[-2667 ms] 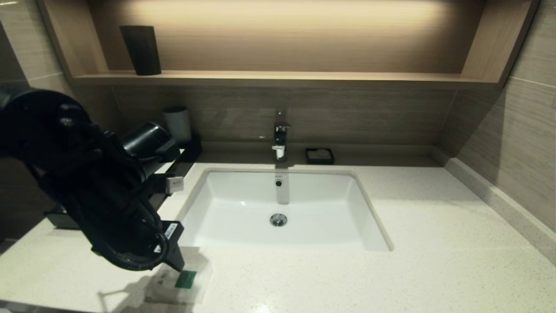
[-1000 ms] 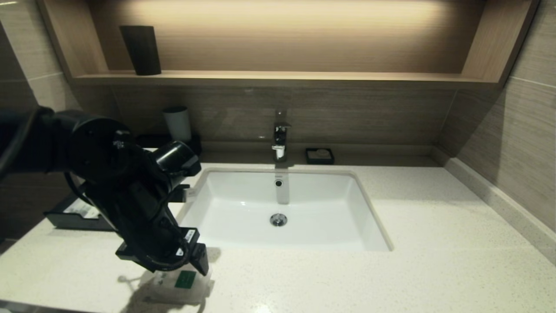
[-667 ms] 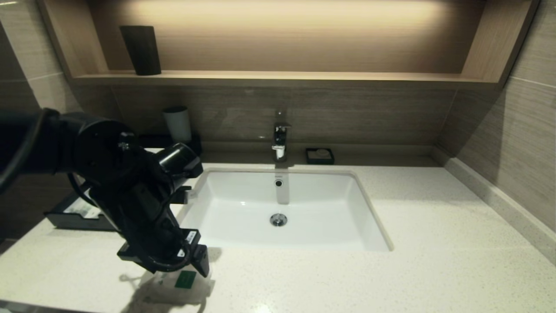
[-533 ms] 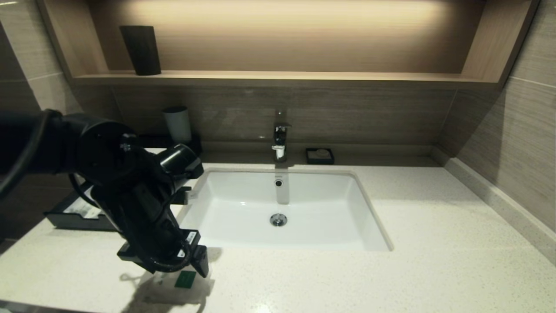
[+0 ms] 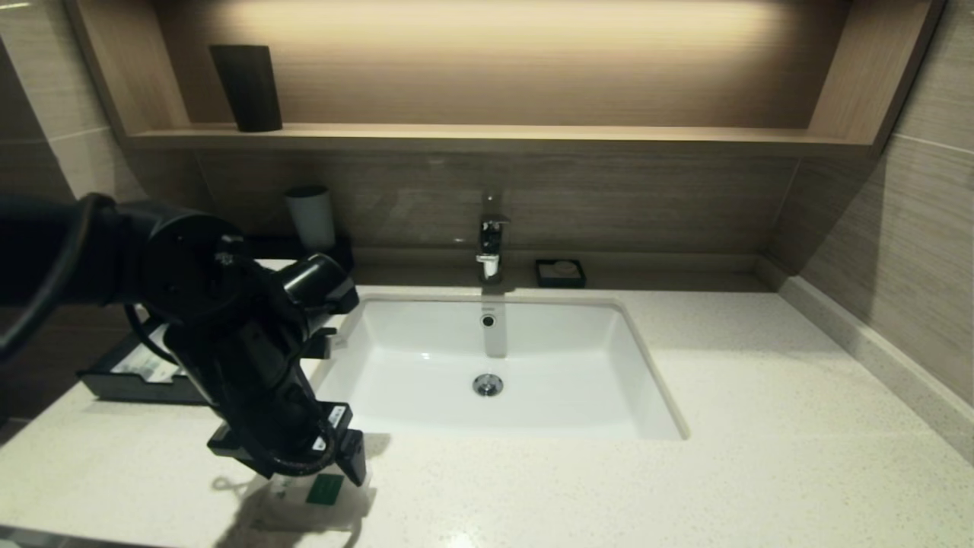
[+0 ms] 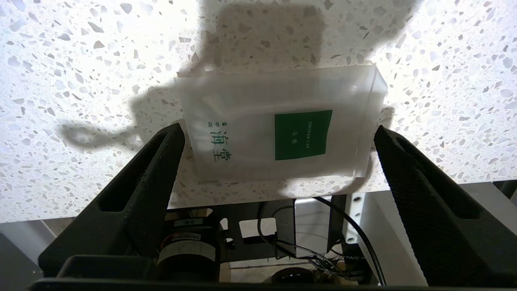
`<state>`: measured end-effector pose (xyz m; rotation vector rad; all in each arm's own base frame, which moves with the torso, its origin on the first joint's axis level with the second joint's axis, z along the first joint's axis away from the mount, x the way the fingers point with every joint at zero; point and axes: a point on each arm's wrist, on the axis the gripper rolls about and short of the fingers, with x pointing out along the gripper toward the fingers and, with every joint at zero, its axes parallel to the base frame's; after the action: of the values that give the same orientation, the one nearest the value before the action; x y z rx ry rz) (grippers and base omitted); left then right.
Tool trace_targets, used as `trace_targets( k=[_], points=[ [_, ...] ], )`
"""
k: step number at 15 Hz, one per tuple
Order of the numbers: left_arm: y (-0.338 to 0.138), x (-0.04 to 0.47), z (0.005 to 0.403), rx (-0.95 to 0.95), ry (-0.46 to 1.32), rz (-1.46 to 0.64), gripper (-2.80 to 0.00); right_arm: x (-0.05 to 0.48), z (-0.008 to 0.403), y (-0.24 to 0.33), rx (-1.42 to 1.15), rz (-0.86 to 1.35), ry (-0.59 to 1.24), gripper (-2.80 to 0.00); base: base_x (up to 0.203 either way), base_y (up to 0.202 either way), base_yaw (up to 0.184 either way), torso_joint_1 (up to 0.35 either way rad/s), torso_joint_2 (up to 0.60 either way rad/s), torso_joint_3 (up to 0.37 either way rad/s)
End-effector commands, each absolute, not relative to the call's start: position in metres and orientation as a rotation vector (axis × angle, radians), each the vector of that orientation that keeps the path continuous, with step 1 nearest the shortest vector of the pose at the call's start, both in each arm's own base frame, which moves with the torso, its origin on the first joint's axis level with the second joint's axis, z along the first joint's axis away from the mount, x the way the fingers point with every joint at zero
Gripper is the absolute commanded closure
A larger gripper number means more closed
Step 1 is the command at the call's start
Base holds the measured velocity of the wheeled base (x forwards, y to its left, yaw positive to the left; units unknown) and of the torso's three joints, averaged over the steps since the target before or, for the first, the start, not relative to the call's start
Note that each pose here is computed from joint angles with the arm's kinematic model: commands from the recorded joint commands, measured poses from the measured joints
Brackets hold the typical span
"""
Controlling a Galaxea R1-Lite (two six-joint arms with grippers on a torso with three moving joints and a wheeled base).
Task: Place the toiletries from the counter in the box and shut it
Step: Pick up the bathroom toiletry
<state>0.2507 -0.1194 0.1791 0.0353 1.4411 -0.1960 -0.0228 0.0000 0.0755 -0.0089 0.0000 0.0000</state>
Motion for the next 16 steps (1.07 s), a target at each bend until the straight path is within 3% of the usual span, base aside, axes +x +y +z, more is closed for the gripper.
trace_targets(
  k=[1, 16],
  points=[
    [-0.1197, 0.2513, 0.1767, 0.038, 1.455, -0.191, -2.8, -0.0228, 0.0755, 0.0, -0.009, 0.0, 0.0, 0.0, 0.0, 0.0, 0.0, 0.0, 0.0, 0.0],
    [-0.1203, 0.2527, 0.1741, 0.037, 1.458, -0.189, -2.8, -0.0228, 0.0755, 0.0, -0.009, 0.002, 0.0, 0.0, 0.0, 0.0, 0.0, 0.0, 0.0, 0.0]
  ],
)
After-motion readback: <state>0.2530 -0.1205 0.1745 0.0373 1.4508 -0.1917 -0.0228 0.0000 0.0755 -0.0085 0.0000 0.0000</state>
